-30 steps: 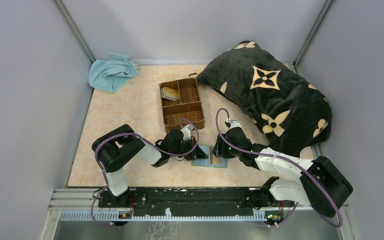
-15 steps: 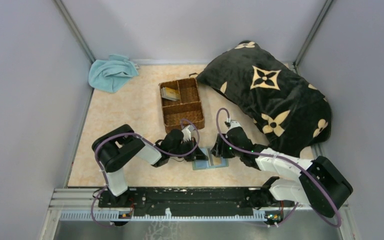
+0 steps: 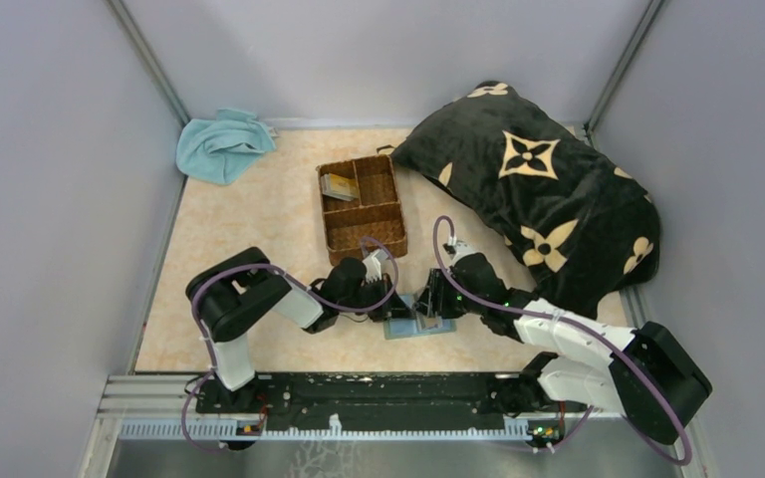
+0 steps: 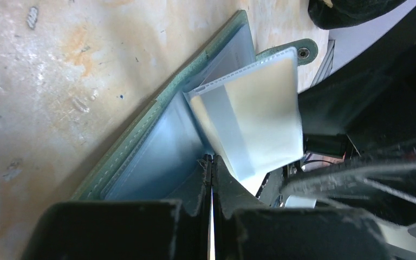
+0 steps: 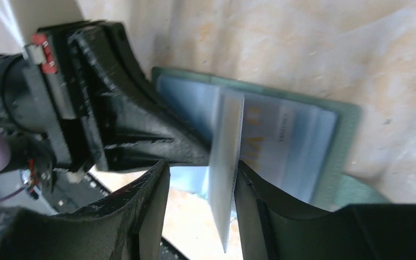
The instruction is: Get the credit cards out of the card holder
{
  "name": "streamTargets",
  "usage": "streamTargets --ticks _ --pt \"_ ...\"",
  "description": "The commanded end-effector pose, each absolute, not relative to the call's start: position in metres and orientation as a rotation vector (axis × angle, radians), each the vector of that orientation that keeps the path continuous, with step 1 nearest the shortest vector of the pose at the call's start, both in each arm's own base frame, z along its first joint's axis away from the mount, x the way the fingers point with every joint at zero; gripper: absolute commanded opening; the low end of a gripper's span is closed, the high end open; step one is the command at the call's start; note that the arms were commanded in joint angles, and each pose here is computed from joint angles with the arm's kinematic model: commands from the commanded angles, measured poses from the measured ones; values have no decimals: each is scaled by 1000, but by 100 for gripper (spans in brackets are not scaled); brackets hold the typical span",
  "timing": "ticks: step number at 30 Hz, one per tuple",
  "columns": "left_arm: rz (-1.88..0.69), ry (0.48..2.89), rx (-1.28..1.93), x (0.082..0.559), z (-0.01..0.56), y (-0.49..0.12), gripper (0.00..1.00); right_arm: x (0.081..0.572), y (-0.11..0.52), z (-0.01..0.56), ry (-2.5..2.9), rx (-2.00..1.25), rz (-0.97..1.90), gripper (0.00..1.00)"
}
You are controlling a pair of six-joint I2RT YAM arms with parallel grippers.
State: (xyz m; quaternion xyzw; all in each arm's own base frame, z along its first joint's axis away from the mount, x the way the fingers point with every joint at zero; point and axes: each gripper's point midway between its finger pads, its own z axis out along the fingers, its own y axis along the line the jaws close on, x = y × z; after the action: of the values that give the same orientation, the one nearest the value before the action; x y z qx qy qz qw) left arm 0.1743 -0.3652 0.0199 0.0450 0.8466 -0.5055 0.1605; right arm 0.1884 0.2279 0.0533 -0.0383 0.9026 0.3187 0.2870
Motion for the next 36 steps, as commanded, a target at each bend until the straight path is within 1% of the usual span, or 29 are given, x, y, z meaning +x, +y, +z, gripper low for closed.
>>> streamTargets --ticks 1,11,13,16,18,25,28,31,36 --pt "-1403 2459 126 171 5 -364 2 177 248 75 2376 -163 1014 47" --pt "-1400 2466 118 169 2 -362 3 171 257 79 2381 -205 1017 47" --pt "-1398 2468 114 169 1 -362 3 169 260 81 2382 -225 1003 48" --pt "-1400 2465 114 169 1 -361 3 166 264 83 2378 -242 981 55" --pt "-1403 2463 115 168 2 -361 3 165 266 83 2378 -247 977 57" --pt "-1391 2458 104 166 4 -355 4 165 269 83 2378 -259 963 58" --pt "-1373 2457 110 165 4 -351 5 167 269 81 2383 -266 945 58" --pt "-1337 2463 143 164 7 -347 10 166 272 78 2392 -280 955 58" --pt "-1191 2486 161 168 7 -331 11 169 275 79 2386 -280 956 58"
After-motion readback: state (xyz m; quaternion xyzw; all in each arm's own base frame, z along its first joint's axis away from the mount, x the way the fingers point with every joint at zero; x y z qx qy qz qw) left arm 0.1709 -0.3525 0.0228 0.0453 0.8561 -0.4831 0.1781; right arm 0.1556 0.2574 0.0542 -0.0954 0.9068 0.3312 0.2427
